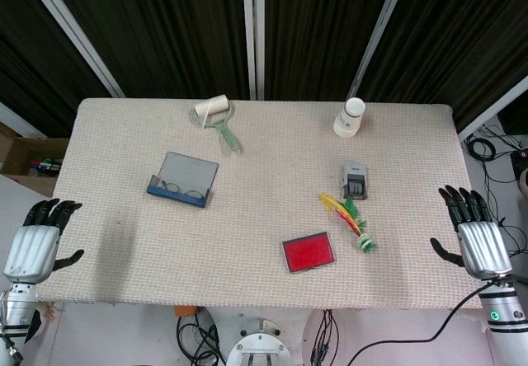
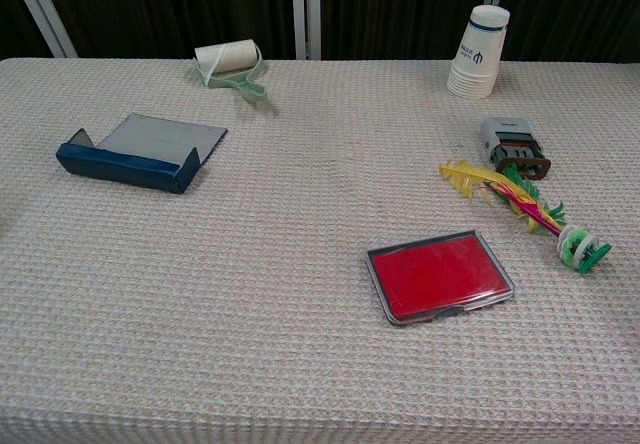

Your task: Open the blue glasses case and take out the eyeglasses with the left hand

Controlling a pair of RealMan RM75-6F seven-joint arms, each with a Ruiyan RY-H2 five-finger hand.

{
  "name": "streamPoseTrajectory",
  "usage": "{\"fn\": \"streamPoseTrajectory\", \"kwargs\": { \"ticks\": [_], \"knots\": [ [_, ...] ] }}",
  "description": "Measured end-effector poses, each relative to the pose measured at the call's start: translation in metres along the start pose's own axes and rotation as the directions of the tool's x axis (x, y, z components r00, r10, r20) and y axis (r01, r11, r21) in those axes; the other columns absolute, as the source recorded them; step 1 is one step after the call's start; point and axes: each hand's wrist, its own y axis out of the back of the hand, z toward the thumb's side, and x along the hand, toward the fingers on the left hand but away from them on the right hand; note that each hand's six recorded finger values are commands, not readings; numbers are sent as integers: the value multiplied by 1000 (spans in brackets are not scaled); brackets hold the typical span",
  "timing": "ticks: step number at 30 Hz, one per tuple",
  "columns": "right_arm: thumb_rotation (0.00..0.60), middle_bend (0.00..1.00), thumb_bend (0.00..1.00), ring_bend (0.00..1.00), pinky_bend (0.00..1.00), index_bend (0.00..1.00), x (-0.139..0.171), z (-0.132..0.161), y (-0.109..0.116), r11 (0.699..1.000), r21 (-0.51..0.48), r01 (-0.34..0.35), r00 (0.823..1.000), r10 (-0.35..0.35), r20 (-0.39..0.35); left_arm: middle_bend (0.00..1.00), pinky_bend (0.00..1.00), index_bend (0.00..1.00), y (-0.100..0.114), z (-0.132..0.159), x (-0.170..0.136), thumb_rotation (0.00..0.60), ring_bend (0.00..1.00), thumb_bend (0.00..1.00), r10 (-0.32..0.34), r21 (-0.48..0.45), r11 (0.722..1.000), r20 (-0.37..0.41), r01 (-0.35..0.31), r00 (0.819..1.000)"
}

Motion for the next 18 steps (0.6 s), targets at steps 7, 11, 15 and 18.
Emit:
{"fn": "streamPoseTrajectory", "kwargs": {
  "ticks": [7,11,15,18],
  "knots": [
    [600,77,176,0,57,40,-6,3,-1,1000,5,-12,1000,12,-5,175,128,190,-3,2,4,600,105,125,-13,0,1000,2,13,1000],
    [600,77,176,0,58,40,-5,2,1,1000,3,-3,1000,3,-4,176,128,200,-1,5,10,600,105,125,-5,-8,1000,11,5,1000],
    [600,77,176,0,58,41,-3,1,3,1000,0,6,1000,-6,-7,176,128,229,3,15,24,600,105,134,10,-19,1000,44,-10,999],
    [600,77,176,0,57,41,-2,2,4,1000,-1,12,1000,-12,-14,175,128,237,2,28,38,600,105,226,-2,-37,999,88,6,996]
  ]
}}
